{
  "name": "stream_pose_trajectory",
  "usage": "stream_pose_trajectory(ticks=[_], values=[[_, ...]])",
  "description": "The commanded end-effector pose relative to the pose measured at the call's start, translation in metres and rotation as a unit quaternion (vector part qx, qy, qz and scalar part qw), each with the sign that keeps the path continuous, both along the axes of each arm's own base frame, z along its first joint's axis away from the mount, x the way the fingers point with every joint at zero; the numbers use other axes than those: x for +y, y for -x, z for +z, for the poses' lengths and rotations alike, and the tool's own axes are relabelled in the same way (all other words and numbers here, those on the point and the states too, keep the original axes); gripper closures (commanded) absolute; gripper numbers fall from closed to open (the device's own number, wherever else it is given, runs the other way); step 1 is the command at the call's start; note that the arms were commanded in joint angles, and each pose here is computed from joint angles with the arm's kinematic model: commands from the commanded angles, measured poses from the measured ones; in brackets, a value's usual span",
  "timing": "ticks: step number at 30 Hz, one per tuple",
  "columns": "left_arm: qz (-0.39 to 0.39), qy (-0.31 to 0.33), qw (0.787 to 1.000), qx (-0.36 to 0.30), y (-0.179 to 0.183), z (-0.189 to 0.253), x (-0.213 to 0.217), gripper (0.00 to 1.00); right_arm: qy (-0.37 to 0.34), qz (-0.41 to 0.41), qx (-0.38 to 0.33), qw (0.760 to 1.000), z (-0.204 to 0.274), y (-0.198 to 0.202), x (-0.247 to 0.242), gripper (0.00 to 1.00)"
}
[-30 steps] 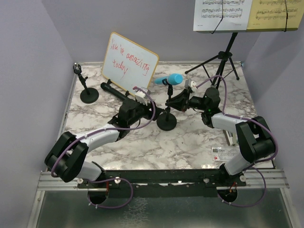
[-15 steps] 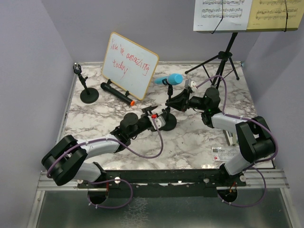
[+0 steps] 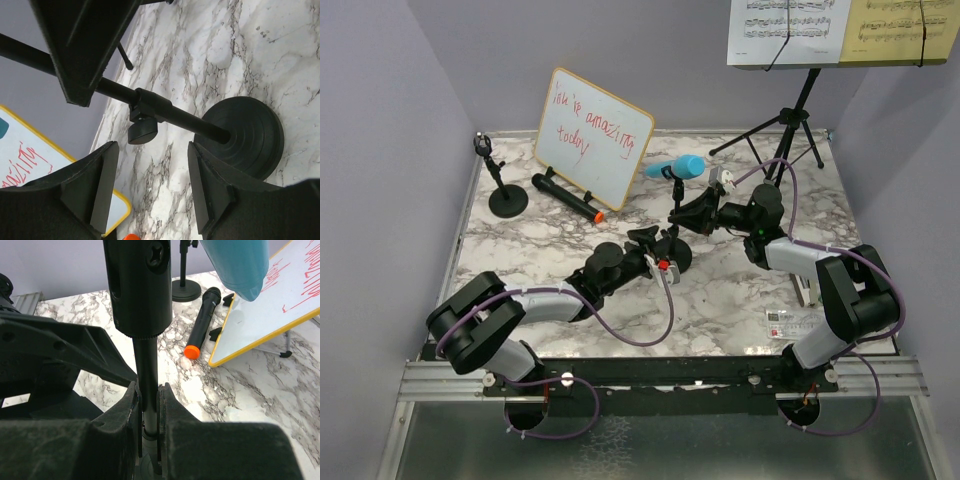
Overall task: Pack up the instrument practice props
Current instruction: Press the microphone stand with the microphone at the microphone stand.
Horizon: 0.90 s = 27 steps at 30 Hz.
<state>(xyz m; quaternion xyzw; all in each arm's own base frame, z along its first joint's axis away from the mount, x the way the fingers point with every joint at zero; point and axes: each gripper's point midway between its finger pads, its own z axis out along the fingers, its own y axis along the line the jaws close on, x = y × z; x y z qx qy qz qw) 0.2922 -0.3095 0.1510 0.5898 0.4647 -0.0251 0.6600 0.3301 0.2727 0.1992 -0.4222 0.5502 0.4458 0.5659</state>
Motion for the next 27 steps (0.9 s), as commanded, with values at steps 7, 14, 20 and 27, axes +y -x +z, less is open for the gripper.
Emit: stream_pose_trajectory(ticks=[7, 14, 20, 27], values=[[0.002, -0.008, 0.999, -0.037, -0.012, 0.011, -0.012, 0.44, 0.033, -0.022, 0.076, 0.996, -0.046, -0.005, -0.007, 1.00], [-0.002, -0.011, 1.000, -0.028, -0.012, 0.005, -0.016, 0.55, 0.033, -0.021, 0.078, 0.996, -0.047, -0.006, -0.007, 0.99], [-0.008, -0.003, 1.000, -0.020, -0.010, 0.005, -0.019, 0.58, 0.034, -0.020, 0.081, 0.996, -0.049, -0.007, -0.007, 0.99], [-0.011, 0.035, 0.999, 0.018, -0.006, 0.009, -0.023, 0.77, 0.035, -0.020, 0.082, 0.996, -0.049, -0.006, -0.006, 0.99]])
